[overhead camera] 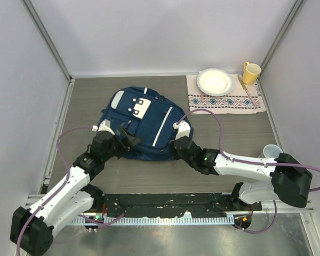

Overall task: Pack the student bag
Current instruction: Zip the student bag at the center of the board.

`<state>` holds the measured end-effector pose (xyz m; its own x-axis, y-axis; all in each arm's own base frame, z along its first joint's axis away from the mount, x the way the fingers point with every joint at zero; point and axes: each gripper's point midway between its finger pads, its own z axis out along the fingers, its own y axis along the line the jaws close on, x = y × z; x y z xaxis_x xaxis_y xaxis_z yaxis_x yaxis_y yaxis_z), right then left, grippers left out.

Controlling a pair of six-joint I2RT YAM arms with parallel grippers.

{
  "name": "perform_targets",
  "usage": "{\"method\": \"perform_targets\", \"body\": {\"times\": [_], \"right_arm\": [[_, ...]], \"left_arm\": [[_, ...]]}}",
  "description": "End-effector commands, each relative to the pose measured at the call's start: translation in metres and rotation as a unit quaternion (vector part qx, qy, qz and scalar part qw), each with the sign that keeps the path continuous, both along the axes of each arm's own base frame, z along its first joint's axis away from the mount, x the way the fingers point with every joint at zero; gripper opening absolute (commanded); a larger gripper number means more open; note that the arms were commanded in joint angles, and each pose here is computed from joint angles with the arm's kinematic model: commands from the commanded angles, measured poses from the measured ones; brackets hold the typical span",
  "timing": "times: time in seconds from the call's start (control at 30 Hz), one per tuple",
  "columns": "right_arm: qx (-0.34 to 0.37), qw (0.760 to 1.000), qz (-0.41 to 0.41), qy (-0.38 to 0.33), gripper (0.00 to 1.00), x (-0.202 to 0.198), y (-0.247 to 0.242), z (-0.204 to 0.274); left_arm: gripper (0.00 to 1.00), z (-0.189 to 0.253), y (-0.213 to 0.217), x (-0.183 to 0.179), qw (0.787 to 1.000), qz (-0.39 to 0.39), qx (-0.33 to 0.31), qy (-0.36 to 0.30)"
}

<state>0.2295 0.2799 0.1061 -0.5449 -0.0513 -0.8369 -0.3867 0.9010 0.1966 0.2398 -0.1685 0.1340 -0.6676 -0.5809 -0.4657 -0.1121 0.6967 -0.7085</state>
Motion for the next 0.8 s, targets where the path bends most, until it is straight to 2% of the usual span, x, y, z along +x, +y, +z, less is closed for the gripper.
{"method": "perform_targets", "body": {"times": [0.0,0.1,0.17,0.47,0.53,0.63,0.73,0.77], "right_arm": [[0.046,0.999,-0.014,-0.024,0.01,0.008,0.007,0.024],[0.045,0.999,-0.012,-0.028,0.01,0.008,0.006,0.026],[0.045,0.998,-0.012,-0.029,0.01,0.008,0.006,0.026],[0.064,0.997,-0.018,-0.031,0.01,0.004,0.0,0.031],[0.065,0.997,-0.018,-0.033,0.01,0.004,-0.001,0.033],[0.067,0.997,-0.015,-0.033,0.01,0.003,0.0,0.033],[0.064,0.998,-0.009,-0.028,0.01,0.001,0.001,0.029],[0.062,0.998,-0.008,-0.025,0.01,0.0,0.001,0.027]], "left_arm": [[0.87,0.026,-0.013,0.001,0.989,0.077,-0.126,-0.003],[0.89,0.029,-0.035,-0.011,0.986,0.074,-0.15,0.01],[0.9,0.037,-0.05,-0.013,0.984,0.076,-0.163,-0.005],[0.89,0.033,-0.082,0.004,0.969,0.128,-0.211,0.003],[0.87,0.027,-0.084,0.008,0.968,0.138,-0.211,0.004],[0.81,0.038,-0.09,0.018,0.958,0.147,-0.244,-0.02],[0.72,0.04,-0.092,0.025,0.955,0.156,-0.251,-0.03],[0.65,0.039,-0.092,0.026,0.954,0.159,-0.254,-0.027]]}}
